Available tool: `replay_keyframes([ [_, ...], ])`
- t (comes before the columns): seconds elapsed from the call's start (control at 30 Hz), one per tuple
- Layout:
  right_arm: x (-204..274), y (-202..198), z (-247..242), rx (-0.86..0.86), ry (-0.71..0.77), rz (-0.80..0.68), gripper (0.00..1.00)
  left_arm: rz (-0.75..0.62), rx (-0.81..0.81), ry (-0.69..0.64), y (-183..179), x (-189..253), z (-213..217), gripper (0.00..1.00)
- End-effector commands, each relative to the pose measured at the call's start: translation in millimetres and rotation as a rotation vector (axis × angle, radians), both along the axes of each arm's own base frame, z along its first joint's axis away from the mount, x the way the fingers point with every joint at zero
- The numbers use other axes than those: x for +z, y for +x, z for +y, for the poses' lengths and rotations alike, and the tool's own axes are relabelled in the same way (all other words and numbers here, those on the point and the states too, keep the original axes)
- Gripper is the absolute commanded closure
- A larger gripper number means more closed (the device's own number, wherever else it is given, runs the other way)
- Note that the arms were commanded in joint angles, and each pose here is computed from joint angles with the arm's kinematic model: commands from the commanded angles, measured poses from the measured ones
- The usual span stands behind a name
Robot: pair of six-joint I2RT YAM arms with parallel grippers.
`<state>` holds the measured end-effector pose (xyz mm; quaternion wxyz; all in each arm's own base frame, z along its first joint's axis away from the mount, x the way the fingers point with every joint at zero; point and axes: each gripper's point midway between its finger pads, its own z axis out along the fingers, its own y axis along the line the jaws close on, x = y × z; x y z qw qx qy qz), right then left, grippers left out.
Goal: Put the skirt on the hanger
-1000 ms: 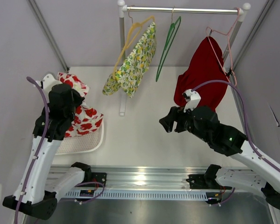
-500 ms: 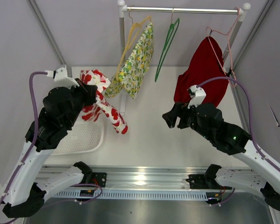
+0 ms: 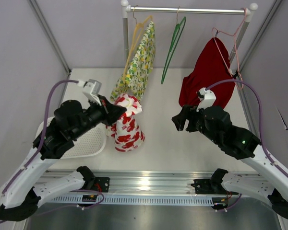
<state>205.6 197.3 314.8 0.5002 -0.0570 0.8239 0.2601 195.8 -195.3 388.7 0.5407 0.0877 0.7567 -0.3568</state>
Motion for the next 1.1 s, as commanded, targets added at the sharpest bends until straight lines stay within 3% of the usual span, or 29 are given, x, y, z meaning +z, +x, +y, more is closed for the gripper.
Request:
replay_keyframes([
  [0.0,17.1,1.5,-9.3,-0.029,0.017,-0.037,0.25,-0.037,-0.206,-0.03,-19.9,3.1,-43.5,1.0],
  [0.23,5.6,4.4,-22.3,-0.073,-0.027,-0.01,0.24,0.011,-0.386,0.008,-17.4,-27.8,-107.0,1.0],
  [0.43,-2.1,8.6,-35.8,-0.117,-0.044,0.005,0.23,-0.043,-0.47,0.012,-3.8,-27.4,-141.5,1.0],
  [0.63,-1.8,18.9,-44.8,-0.143,-0.055,0.012,0.23,-0.156,-0.458,-0.05,23.8,7.0,-171.8,1.0],
  [0.67,-0.4,20.2,-46.1,-0.147,-0.054,0.01,0.23,-0.206,-0.455,-0.081,26.5,31.2,-174.5,1.0],
  [0.83,5.0,24.0,-51.6,-0.156,-0.044,0.011,0.22,-0.262,-0.42,-0.05,47.8,38.6,-187.0,1.0],
  [0.93,1.5,21.9,-54.9,-0.158,-0.05,0.018,0.22,-0.214,-0.471,0.017,46.4,2.4,-194.5,1.0],
  [1.07,-10.2,14.8,-58.4,-0.16,-0.047,0.044,0.21,-0.027,-0.534,0.071,23.7,-116.6,-188.6,0.96],
])
